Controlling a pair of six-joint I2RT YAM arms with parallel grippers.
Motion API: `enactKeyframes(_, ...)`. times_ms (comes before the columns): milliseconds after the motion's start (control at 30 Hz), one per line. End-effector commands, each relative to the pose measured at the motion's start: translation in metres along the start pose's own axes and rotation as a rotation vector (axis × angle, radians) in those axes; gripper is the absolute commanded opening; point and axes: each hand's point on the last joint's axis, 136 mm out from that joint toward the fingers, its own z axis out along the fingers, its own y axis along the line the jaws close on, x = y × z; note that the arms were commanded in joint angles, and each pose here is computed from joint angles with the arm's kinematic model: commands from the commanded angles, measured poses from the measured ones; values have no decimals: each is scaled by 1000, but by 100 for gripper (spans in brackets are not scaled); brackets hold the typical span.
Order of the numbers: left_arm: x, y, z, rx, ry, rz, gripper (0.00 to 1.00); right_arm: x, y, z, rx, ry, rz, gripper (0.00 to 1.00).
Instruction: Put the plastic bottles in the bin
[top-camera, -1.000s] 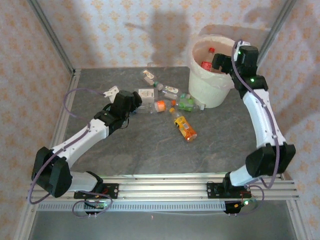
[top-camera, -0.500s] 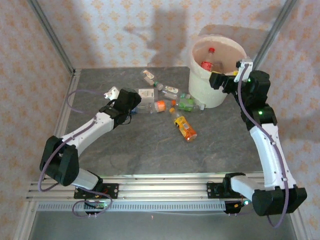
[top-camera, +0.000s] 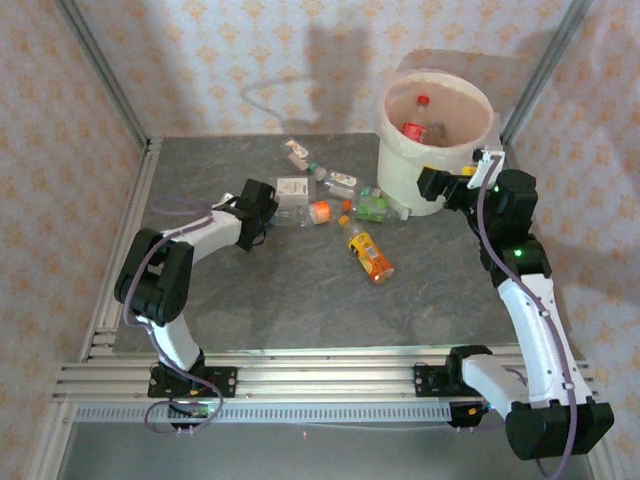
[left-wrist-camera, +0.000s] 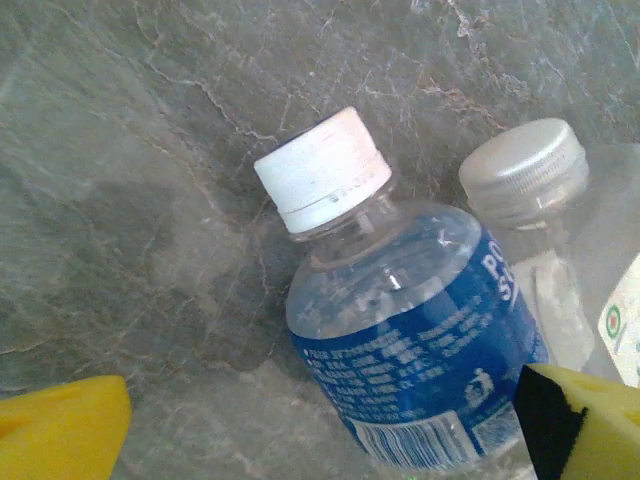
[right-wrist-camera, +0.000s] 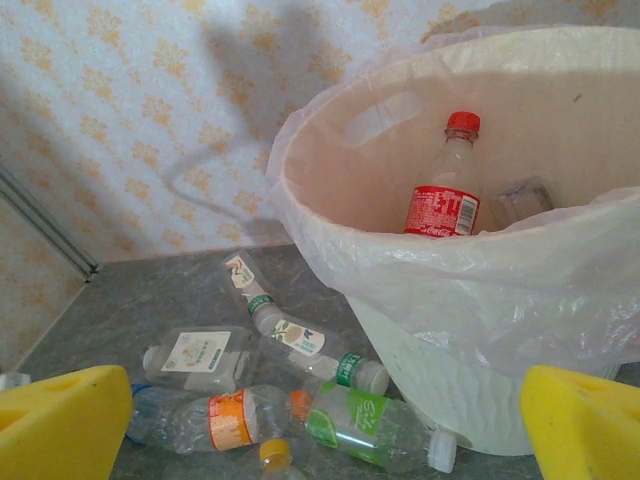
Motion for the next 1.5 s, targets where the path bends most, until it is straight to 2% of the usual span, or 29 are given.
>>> enactKeyframes(0, -6, -25, 2, 58, 10, -108, 100, -11, 10, -11, -30, -33, 2, 99)
enactKeyframes(267, 3, -34, 28, 70, 41, -195, 97, -6, 11, -28, -9, -15, -22, 99)
enactKeyframes(400, 4, -33, 39, 80, 30, -218, 90, 0, 9, -33, 6, 2, -21, 99)
enactKeyframes(500, 4, -26, 46, 70, 10, -215, 80, 2, 10, -36, 2, 6, -13, 99)
enactKeyframes(733, 10, -14, 54, 92, 10, -223, 71, 11, 9, -35, -3, 20, 16, 99)
enactKeyframes(867, 9, -18, 52, 107, 11, -187, 67, 11, 10, -35, -14, 21, 21, 99)
enactKeyframes(1000, 7, -31, 46, 152, 17, -133, 57, 9, 15, -34, -35, 24, 40, 99)
enactKeyframes(1233, -8, -44, 16, 221, -30, -61, 57, 3, 26, -32, -109, -6, 55, 99)
enactKeyframes(1367, -17, -36, 0, 194, -65, -22, 57, 1, 30, -30, -139, -30, 75, 99)
enactKeyframes(1467, -19, -35, -9, 222, -73, -6, 56, 1, 28, -29, -132, -52, 82, 99)
